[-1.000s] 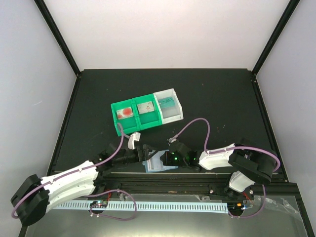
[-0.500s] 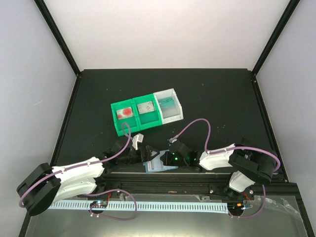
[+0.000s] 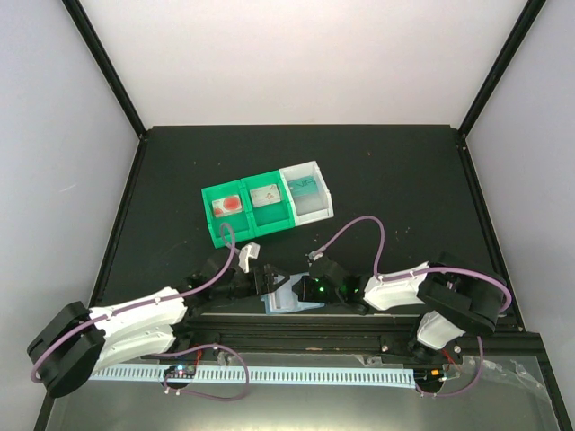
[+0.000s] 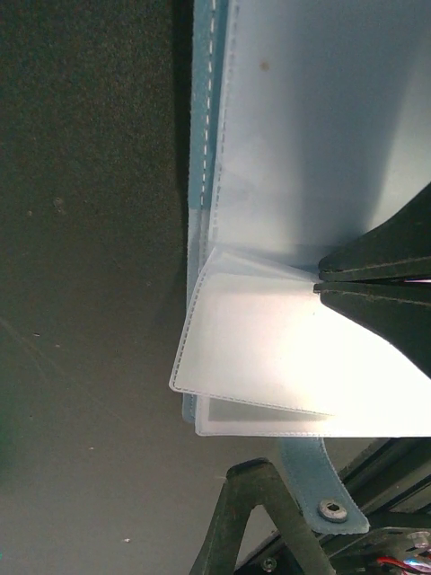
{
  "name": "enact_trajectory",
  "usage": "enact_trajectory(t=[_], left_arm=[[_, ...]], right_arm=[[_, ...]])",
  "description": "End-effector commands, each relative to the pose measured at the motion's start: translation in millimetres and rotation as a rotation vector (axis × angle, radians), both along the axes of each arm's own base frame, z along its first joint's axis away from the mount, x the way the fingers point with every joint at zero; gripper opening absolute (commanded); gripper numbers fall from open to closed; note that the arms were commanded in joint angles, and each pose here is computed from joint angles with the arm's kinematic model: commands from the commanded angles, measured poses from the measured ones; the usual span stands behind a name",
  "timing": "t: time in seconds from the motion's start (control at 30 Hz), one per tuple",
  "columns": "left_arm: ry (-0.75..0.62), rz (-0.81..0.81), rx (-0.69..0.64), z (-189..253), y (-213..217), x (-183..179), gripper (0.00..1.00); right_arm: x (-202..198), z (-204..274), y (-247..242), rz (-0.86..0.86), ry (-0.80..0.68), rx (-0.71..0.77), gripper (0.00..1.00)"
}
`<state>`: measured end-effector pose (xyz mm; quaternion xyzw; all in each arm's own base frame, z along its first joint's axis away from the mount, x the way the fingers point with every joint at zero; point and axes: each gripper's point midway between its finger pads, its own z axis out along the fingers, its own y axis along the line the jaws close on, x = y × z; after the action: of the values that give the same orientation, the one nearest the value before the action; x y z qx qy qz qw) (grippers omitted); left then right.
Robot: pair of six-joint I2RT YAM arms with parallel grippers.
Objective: Take the credit cards out of the card holder
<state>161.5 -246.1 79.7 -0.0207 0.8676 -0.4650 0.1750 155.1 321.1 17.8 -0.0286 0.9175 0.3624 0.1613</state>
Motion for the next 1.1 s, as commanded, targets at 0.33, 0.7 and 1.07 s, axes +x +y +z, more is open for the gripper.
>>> enact_trajectory(t=[0.33, 0.7, 1.07], left_arm=[[-0.015, 0.005, 0.012, 2.0, -1.6, 6.5, 0.99], [-0.017, -0.005, 0.001, 3.2, -5.6, 7.8, 0.99], [-0.015, -0.018, -0.015, 5.0, -9.7, 7.9, 0.99]], right_arm=[[-2.9, -2.4, -5.4, -0.011, 0.002, -0.007, 0.04], [-2.9, -2.5, -4.8, -0.010, 0.003, -0.004, 0.04], [-3.1, -0.8, -2.6, -0.007, 0.004, 0.010, 0.04]])
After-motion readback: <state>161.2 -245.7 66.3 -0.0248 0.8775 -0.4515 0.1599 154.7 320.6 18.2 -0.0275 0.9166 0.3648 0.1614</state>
